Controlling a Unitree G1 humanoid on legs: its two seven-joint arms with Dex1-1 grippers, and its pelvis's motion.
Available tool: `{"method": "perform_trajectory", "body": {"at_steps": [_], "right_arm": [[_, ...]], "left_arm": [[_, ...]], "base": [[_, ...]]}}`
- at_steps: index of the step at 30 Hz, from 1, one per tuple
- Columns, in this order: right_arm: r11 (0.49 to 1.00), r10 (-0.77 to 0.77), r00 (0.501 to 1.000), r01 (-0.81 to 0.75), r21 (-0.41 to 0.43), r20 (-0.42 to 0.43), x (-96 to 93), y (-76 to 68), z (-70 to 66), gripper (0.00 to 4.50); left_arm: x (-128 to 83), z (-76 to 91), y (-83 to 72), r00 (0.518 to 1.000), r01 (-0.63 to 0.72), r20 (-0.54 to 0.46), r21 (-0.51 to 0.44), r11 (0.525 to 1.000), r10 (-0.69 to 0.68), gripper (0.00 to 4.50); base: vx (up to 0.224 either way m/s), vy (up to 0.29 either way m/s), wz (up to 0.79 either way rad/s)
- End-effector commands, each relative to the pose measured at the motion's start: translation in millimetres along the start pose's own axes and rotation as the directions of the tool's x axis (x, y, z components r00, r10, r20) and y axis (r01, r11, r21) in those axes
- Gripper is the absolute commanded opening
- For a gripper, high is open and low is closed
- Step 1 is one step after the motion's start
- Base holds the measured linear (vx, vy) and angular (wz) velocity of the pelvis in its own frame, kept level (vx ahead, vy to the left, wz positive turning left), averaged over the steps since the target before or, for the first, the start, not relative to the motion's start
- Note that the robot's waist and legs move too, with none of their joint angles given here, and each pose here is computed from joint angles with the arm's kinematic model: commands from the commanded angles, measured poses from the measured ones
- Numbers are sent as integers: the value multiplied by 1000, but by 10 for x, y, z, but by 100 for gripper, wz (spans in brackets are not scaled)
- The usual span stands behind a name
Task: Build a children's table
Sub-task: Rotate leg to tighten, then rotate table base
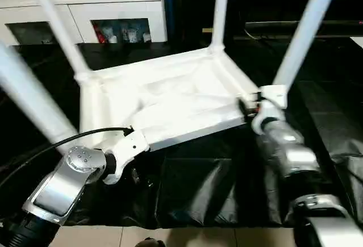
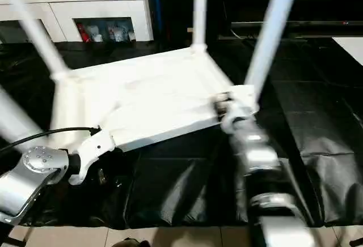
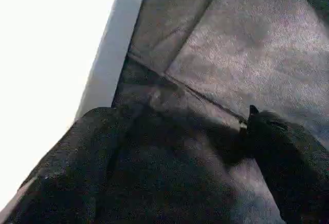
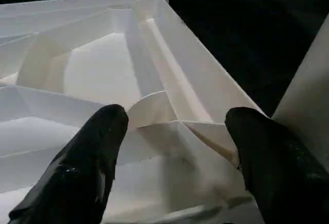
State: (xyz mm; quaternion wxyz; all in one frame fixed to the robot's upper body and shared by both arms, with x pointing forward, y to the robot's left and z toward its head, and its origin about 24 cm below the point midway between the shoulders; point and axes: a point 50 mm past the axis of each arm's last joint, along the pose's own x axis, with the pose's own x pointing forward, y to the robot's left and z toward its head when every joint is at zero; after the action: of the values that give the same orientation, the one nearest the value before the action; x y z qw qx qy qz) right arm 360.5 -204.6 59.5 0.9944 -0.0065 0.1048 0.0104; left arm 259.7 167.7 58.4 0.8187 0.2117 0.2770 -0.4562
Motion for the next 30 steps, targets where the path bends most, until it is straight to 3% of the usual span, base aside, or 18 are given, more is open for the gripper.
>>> {"method": "perform_trajectory", "body": {"at_steps": [1,6,8,12,13,15,16,19,23,24,25,26,29,30], "right_arm": [[995,-99,995,98,24,16,-23,-249,48,358],[992,-127,992,126,17,19,-45,-376,45,358],[994,-109,994,108,8,26,-55,-370,36,358],[1000,3,999,-3,-12,37,-83,-258,-2,358],[996,94,995,-94,-8,40,-118,-167,-41,358],[990,138,989,-139,2,44,-141,-125,-54,358],[966,256,964,-257,14,70,-223,-20,-63,358],[913,405,911,-408,18,82,-363,94,-82,358],[874,485,872,-485,-9,63,-466,140,-119,358],[844,536,844,-536,-27,29,-590,122,-174,358],[844,536,844,-536,-27,29,-590,122,-174,358],[830,557,831,-556,-28,12,-681,74,-199,358],[822,569,822,-569,-25,-6,-742,33,-213,358],[811,583,811,-584,-27,-48,-815,-33,-256,358]], "left_arm": [[-70,7,67,998,-66,16,6,998,65,446],[-64,14,64,994,-88,60,-14,996,89,446],[-48,43,55,989,-79,123,-25,997,81,446],[4,110,7,958,7,287,-77,997,15,446],[37,126,-34,936,95,348,-110,989,-51,446],[47,123,-50,932,126,355,-122,984,-76,446],[55,96,-68,934,164,342,-150,975,-105,446],[49,69,-65,940,166,323,-168,972,-104,446],[47,56,-58,942,164,320,-177,970,-101,446],[-498,-250,120,952,134,299,-203,970,-69,446],[-498,-250,120,952,134,299,-203,970,-69,446],[-857,-387,239,959,90,281,-212,973,-27,446],[-954,-436,289,961,71,278,-236,969,-3,446],[-1058,-497,308,967,72,256,-254,964,-5,446]], "base": [[0,0,0],[0,0,0],[0,0,0],[0,0,0],[0,0,0],[0,0,0],[0,0,0],[0,0,0],[0,0,0],[0,0,0],[0,0,0],[0,0,0],[0,0,0],[0,0,0]]}}
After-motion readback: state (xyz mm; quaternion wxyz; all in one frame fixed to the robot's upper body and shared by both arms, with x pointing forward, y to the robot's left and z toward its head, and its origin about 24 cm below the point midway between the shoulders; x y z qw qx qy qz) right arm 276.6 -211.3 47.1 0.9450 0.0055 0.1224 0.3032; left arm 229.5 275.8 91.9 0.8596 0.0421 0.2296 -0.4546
